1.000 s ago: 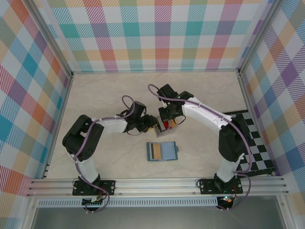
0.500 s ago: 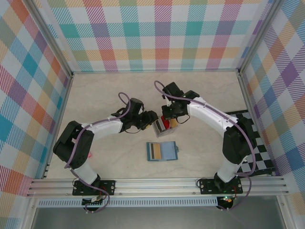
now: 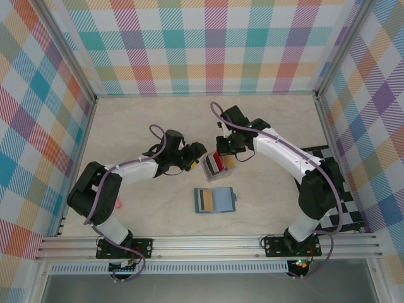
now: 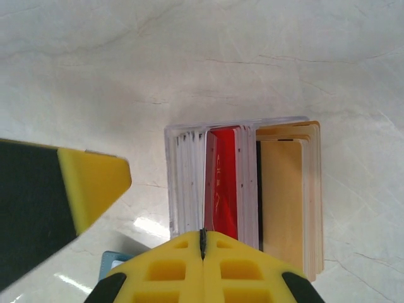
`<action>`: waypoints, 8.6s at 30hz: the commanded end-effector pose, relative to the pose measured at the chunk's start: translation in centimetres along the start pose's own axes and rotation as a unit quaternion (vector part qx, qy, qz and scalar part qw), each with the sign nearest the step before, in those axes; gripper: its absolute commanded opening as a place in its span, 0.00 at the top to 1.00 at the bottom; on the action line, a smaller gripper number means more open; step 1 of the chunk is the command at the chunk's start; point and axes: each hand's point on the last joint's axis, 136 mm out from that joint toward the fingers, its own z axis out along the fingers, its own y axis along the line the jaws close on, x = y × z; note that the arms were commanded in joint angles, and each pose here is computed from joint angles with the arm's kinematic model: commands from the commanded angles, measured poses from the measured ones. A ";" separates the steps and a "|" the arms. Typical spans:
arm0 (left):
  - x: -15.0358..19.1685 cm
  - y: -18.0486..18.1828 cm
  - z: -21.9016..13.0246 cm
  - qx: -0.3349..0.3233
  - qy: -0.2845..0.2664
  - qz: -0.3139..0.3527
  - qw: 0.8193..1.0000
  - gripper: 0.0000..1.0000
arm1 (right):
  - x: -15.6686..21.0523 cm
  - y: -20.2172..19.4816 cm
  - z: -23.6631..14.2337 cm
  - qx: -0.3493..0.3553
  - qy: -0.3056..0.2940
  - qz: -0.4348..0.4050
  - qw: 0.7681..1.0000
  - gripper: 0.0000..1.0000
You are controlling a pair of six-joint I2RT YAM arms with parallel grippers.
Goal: Put the credit cards into the card holder
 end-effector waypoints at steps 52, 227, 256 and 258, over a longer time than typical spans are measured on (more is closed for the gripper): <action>0.1 -0.2 -1.3 0.025 0.003 -0.024 0.999 0.31 | 1.7 -3.4 3.4 0.054 0.070 -0.001 0.996 0.88; 16.6 7.5 1.9 -0.092 0.068 0.177 0.978 0.90 | 17.9 -5.0 6.4 -0.028 0.158 0.160 0.974 0.77; 13.5 4.4 -3.5 -0.110 0.003 0.222 0.969 0.57 | 11.8 -5.8 0.1 0.044 0.056 0.092 0.993 0.47; 11.5 4.9 -5.0 -0.127 -0.029 0.196 0.972 0.56 | 10.2 -4.3 -0.6 0.014 0.038 0.070 0.997 0.47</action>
